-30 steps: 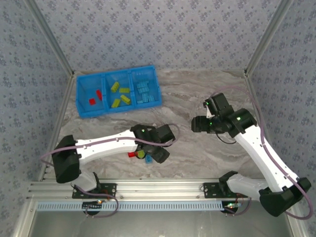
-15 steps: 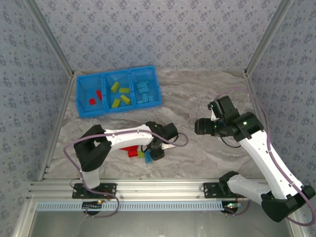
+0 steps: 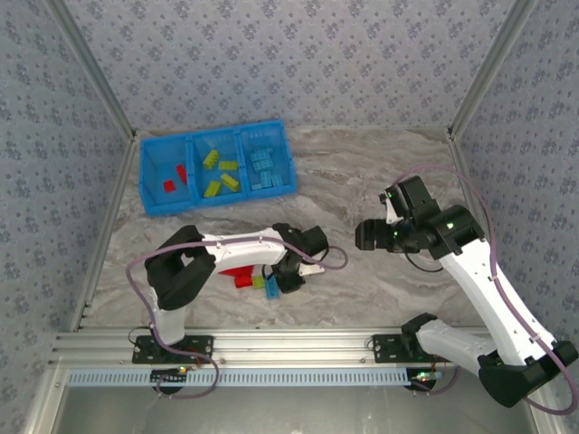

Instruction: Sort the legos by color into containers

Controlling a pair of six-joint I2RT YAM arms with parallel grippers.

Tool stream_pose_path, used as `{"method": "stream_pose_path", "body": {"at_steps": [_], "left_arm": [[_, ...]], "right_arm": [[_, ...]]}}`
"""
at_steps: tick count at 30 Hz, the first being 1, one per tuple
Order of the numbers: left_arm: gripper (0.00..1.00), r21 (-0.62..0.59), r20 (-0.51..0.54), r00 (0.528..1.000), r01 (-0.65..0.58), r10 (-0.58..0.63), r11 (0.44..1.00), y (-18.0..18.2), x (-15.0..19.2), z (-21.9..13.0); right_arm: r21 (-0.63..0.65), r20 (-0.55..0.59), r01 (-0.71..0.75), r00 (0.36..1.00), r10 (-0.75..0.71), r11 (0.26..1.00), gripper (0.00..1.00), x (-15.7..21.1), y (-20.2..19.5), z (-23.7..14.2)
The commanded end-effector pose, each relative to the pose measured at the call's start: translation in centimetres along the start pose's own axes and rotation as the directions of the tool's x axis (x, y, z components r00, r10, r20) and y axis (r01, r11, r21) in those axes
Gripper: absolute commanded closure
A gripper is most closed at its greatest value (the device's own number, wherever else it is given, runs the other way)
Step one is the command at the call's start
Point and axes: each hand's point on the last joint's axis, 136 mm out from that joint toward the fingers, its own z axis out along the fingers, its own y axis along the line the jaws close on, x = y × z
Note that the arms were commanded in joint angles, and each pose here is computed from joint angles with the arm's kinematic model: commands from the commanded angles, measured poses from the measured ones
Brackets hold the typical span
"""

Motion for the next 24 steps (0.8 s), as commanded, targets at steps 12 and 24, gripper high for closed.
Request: {"method": "stream_pose_path", "body": {"at_steps": [12, 24], "left_arm": [[0.99, 0.013, 0.603, 0.455, 0.816, -0.655, 0.578, 21.5, 3.6, -20.8], [0.76, 0.120, 0.471, 0.086, 0.980, -0.878, 0.160, 37.7, 8.2, -17.8]], "right_arm": [[-0.268, 0.137, -0.057, 0.986, 0.097, 0.962, 0.19, -2.9, 4.5, -1.9], [-0.214, 0.117, -0.087, 0.987, 0.114, 0.973, 0.19, -2.9, 3.7, -1.8]]}}
